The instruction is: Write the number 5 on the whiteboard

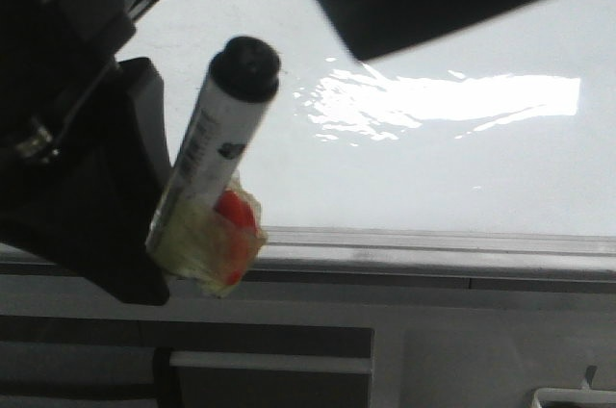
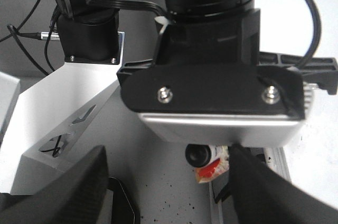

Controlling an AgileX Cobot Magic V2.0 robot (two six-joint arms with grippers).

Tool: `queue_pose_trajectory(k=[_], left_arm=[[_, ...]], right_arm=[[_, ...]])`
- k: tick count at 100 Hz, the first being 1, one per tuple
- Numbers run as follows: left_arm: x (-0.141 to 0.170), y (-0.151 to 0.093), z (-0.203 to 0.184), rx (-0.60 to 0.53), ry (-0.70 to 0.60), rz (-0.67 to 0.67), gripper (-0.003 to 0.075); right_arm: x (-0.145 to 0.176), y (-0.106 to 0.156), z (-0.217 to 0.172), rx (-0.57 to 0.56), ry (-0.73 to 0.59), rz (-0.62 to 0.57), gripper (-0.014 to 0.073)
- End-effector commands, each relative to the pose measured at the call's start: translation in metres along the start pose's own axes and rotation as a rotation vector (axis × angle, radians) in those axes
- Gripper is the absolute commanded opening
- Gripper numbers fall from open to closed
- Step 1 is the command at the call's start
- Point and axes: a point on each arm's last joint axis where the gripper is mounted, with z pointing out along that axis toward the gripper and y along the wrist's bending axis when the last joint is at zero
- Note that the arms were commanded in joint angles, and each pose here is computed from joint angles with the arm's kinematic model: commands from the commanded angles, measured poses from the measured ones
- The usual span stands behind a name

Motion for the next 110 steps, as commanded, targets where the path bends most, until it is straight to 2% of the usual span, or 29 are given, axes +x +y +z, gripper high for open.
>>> queue_pose_trajectory(k=[1,35,67,110], left_arm=[[-0.021,0.016,-0.017,-0.118,-0.172,-0.032,-0.002],[-0.021,0.016,-0.023,-0.126,-0.18,-0.034,-0.002],[-0.026,0.027,-0.038,-0.202,-0.195,0.002,-0.002],[-0.025,0.027,-0.038,-0.202,-0.193,0.004,-0.002]], right_arm=[[-0.019,-0.005,-0.001,0.04,-0.116,0.056,0.044],[-0.024,-0.012,-0.008,0.146,-0.165,0.052,0.044],[-0.027,-0.01,-0.015,0.157,-0.188,0.048,0.044],[-0.034,-0.003,-0.038,0.213,-0.273,0.06,0.044]])
